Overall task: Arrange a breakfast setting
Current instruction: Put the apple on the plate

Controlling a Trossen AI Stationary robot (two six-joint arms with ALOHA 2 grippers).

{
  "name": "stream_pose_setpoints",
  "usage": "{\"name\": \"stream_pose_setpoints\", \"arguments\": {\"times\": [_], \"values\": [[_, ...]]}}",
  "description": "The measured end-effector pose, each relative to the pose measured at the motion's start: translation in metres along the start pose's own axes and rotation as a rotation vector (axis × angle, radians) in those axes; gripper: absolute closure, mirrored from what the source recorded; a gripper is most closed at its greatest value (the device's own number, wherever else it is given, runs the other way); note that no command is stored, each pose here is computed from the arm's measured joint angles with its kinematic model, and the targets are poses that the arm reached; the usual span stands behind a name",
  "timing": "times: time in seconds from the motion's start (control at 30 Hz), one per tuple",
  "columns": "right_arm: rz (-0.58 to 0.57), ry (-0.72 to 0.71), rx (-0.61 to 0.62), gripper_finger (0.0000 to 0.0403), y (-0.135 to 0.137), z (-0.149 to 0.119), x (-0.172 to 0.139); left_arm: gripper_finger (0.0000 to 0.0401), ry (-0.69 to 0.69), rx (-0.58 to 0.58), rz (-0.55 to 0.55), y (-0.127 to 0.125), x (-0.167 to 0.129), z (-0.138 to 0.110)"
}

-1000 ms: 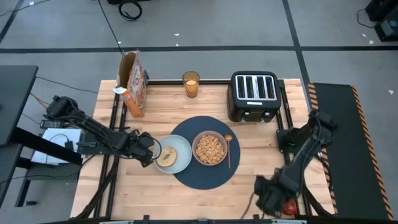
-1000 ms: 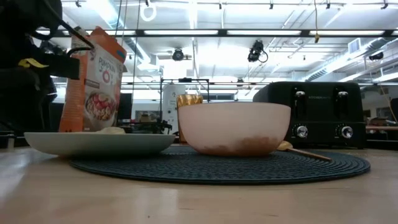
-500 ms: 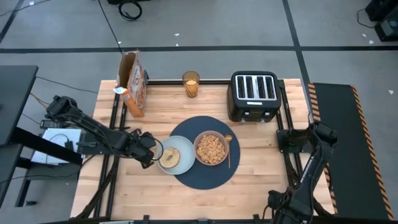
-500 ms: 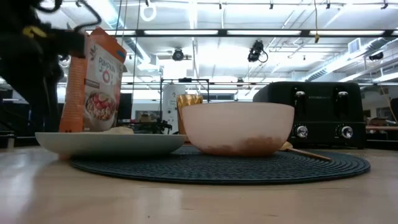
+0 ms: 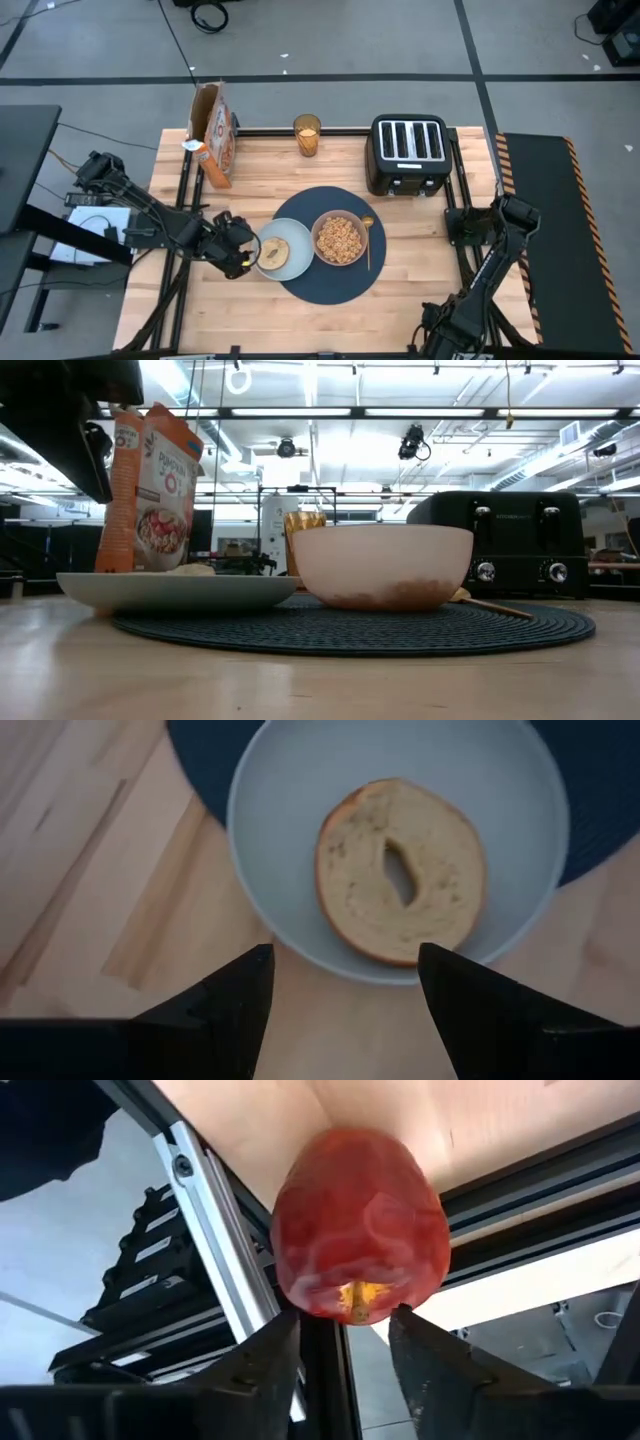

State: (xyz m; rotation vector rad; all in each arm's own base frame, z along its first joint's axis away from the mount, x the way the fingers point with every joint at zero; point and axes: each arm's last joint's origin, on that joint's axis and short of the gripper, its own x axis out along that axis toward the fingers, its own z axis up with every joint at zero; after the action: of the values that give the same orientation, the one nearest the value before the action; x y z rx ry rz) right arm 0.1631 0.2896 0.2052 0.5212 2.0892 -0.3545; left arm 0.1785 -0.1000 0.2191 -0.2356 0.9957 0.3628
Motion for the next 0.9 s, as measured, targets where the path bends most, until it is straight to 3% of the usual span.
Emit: {"name": "stream_pose_setpoints", "arguments": {"times": [0.17, 0.53, 0.8, 0.9], "values": [[-0.013, 0.007, -0.013, 0.0276, 0.002, 0.002, 0.008, 0.0147, -0.02, -0.001, -0.02, -0.003, -0.001, 0.0], [-0.035, 0.029, -0.046, 0.0312, -0.001, 0.006, 0.015, 0.0147, -0.025, -0.004, -0.023, -0.004, -0.001, 0.0], [-0.046, 0.018, -0.102, 0.0385, -0.002, 0.006, 0.015, 0.0147, -0.03, -0.006, -0.024, -0.004, -0.001, 0.001], [-0.053, 0.013, -0.116, 0.0387, -0.002, 0.006, 0.013, 0.0147, -0.03, -0.006, -0.024, -0.004, -0.001, 0.001]]}}
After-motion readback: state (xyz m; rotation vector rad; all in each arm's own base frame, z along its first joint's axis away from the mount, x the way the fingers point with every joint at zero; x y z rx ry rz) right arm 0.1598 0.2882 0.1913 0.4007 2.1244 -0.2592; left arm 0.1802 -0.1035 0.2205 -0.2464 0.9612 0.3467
